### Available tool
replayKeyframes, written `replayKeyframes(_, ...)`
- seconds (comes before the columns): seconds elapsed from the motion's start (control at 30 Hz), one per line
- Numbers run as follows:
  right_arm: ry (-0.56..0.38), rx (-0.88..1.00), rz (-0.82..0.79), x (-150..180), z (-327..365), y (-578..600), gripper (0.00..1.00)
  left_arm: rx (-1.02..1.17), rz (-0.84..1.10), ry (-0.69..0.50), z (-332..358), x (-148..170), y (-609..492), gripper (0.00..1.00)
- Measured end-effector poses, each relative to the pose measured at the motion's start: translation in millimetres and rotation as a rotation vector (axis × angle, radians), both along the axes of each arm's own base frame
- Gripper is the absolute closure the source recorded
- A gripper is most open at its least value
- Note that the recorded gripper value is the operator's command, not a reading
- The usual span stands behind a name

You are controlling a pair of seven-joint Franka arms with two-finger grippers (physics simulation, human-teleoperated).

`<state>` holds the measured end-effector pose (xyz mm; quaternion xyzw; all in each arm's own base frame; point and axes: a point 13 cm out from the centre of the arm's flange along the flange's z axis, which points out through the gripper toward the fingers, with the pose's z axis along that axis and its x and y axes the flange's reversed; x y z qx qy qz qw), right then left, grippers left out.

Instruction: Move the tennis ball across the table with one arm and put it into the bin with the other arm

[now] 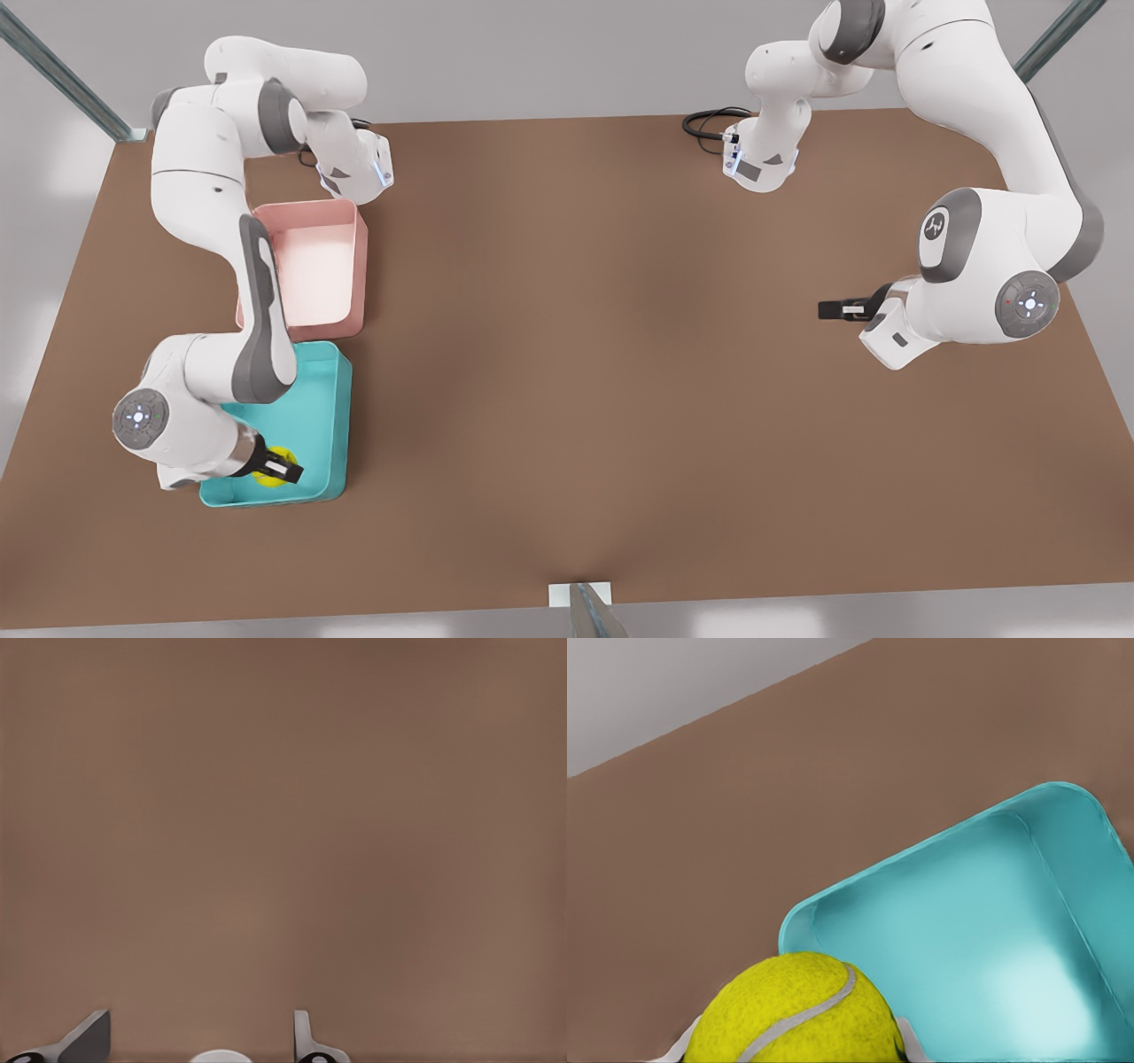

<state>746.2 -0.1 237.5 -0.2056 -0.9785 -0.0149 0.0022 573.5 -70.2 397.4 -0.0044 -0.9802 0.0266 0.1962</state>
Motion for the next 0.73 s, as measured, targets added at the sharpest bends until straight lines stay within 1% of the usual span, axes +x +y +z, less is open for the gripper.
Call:
replayKeyframes(0.07,0.073,-0.015,-0.003,-18.3,-17.2,-43.5,0.37,0.001,0.000,0.002,0.6,-0.9,-0.3,0.00)
replayKeyframes(0.1,0.103,-0.017,0.009,-26.3,-24.4,-52.5,0.33,0.002,0.000,0.003,0.6,-1.2,-0.2,0.00)
replayKeyframes(0.13,0.131,-0.018,0.025,-33.9,-31.0,-56.2,0.00,0.002,0.000,0.004,0.6,-1.4,-0.2,0.00)
replayKeyframes(0.27,0.201,-0.012,0.095,-51.5,-47.1,-55.1,0.00,0.003,0.002,0.008,0.1,-2.1,-0.1,0.00)
replayKeyframes(0.33,0.213,-0.007,0.121,-54.1,-48.0,-54.9,0.00,0.004,0.002,0.009,0.1,-2.3,-0.1,0.00)
replayKeyframes(0.37,0.204,-0.004,0.136,-52.3,-39.5,-51.8,0.00,0.004,0.003,0.009,0.1,-2.3,-0.1,0.00)
replayKeyframes(0.43,0.161,-0.006,0.158,-45.2,4.0,-43.7,0.00,0.004,0.003,0.011,0.1,-2.7,-0.1,0.00)
replayKeyframes(0.5,0.093,-0.019,0.163,-40.1,82.7,-46.0,0.00,0.005,0.003,0.012,0.1,-3.0,0.0,0.00)
replayKeyframes(0.53,0.057,-0.023,0.166,-48.2,131.2,-46.3,0.00,0.005,0.004,0.013,0.1,-3.2,0.0,0.00)
replayKeyframes(0.57,0.030,-0.023,0.168,-66.3,178.3,-46.7,0.00,0.005,0.004,0.014,0.1,-3.4,0.2,0.00)
replayKeyframes(0.6,0.032,-0.019,0.167,-90.4,207.2,-47.4,0.00,0.005,0.004,0.015,0.5,-3.9,0.2,0.00)
replayKeyframes(0.7,0.090,0.006,0.159,-153.4,235.8,-53.0,0.00,0.006,0.004,0.019,1.0,-5.3,0.2,0.00)
replayKeyframes(0.73,0.105,0.013,0.159,-166.9,239.3,-53.3,0.00,0.006,0.004,0.020,1.1,-5.6,0.2,0.00)
